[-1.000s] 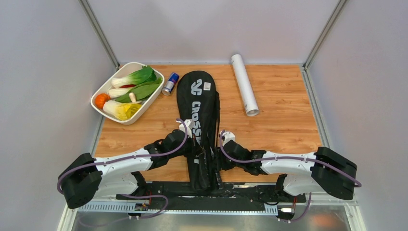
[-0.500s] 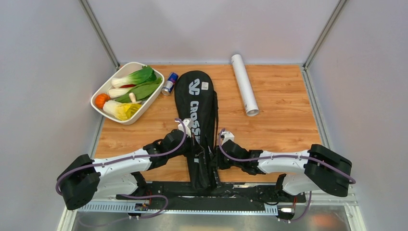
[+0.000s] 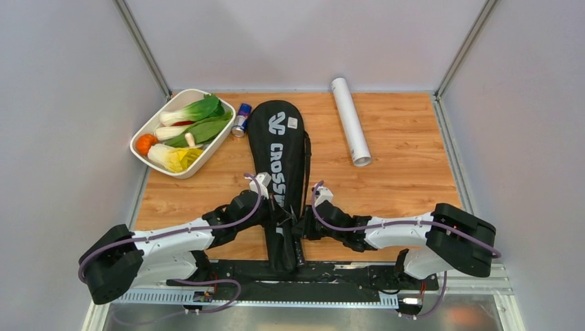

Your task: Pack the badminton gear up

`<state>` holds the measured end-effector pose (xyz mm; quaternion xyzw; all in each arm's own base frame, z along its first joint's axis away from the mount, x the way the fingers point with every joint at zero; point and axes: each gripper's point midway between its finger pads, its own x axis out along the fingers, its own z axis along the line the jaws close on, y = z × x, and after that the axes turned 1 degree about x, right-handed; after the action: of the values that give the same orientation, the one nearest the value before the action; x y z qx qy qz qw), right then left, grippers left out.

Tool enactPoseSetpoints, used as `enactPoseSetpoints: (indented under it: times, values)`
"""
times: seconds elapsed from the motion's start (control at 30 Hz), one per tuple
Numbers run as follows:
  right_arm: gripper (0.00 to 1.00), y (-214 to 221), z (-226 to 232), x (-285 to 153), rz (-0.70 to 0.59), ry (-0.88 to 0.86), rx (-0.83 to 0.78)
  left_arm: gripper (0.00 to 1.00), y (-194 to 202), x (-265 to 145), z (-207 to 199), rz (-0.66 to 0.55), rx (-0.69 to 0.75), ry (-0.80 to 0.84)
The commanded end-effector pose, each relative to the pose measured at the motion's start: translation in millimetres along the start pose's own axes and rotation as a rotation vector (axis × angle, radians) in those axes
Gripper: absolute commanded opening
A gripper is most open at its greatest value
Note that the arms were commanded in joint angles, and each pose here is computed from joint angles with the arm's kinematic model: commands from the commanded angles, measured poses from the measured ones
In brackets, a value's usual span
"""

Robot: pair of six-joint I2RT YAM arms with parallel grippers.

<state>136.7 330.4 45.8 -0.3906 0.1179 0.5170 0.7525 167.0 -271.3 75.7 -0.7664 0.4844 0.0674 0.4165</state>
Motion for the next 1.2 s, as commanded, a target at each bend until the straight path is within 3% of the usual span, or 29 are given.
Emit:
enactPoseSetpoints:
  times: [0.0,0.5,0.93,1.17]
  values:
    - [0.04,-62,63,1,-0.218,-0.149,0.05,0.0,7,-9,-21,0.018,-0.056,0.122]
    - [0.05,-93,62,28,-0.3,-0.095,0.106,0.0,9,-23,-21,-0.015,-0.112,0.167]
    - [0.06,-126,70,-18,-0.398,-0.1,0.124,0.0,13,-32,-7,-0.014,-0.071,0.117]
    - [0.06,-130,72,-1,-0.411,-0.091,0.111,0.0,12,-32,-16,-0.014,-0.088,0.156]
